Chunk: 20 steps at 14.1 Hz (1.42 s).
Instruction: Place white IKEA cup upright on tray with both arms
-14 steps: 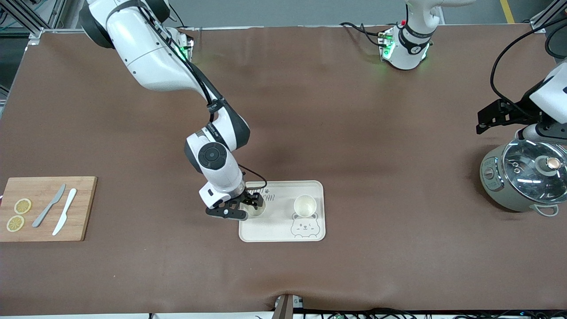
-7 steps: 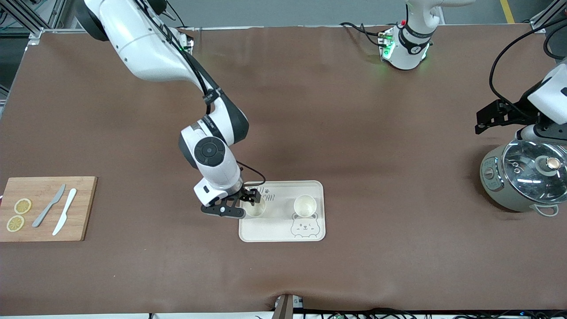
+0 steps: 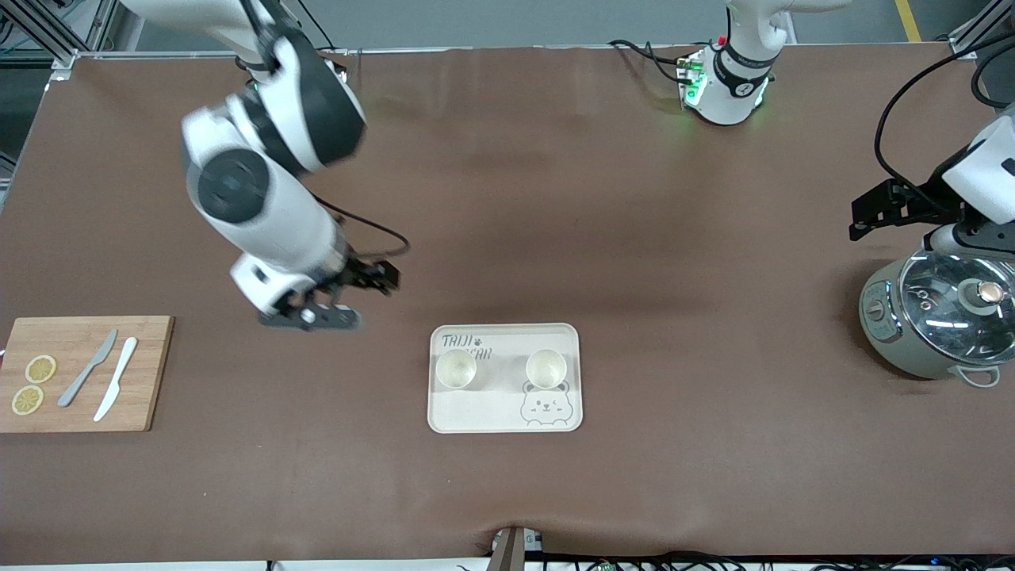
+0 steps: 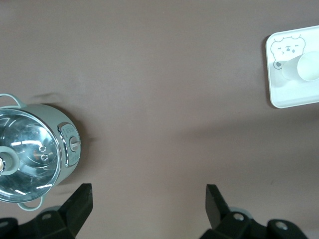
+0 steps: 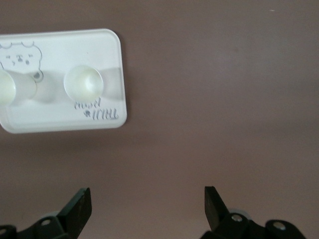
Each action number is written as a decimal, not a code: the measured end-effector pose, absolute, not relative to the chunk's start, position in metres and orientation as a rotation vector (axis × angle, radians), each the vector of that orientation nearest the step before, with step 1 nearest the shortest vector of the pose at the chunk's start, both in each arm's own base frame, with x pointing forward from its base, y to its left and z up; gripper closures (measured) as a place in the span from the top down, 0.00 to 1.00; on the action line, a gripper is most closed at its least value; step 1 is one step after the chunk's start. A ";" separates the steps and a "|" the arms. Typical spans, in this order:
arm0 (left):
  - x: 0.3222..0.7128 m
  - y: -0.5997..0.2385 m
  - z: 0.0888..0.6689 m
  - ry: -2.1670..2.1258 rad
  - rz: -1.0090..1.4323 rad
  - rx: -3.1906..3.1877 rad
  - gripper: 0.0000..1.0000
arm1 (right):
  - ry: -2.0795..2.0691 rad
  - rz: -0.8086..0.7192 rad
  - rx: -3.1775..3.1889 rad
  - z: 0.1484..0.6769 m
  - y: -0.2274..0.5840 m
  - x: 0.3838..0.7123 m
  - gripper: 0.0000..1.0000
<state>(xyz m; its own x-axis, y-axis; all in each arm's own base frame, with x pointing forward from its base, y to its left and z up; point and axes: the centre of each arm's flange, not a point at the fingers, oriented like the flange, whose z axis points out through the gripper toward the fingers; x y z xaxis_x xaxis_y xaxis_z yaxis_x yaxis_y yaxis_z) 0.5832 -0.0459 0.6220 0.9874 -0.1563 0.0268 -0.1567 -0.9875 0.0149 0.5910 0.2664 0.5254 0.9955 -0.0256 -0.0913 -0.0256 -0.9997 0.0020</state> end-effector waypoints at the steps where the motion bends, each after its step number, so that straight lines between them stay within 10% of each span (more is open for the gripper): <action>1: 0.583 -0.046 0.622 -0.246 0.040 3.115 1.00 | -0.041 -0.151 3.127 0.547 0.250 0.576 1.00; 8: 0.583 -0.046 0.622 -0.244 0.040 3.115 1.00 | 0.022 -0.068 3.124 0.597 0.062 0.521 1.00; 20: 0.583 -0.047 0.622 -0.247 0.040 3.115 1.00 | -0.021 0.043 3.141 0.617 -0.061 0.565 1.00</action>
<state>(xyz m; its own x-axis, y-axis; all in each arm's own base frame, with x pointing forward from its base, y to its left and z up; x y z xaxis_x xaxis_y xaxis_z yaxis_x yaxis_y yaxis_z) 0.5831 -0.0469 0.6220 0.9872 -0.1574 0.0268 -0.1578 -0.9874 0.0149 0.5646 -0.0610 0.6170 0.9995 -0.0131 0.0273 -0.0131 -0.9999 0.0002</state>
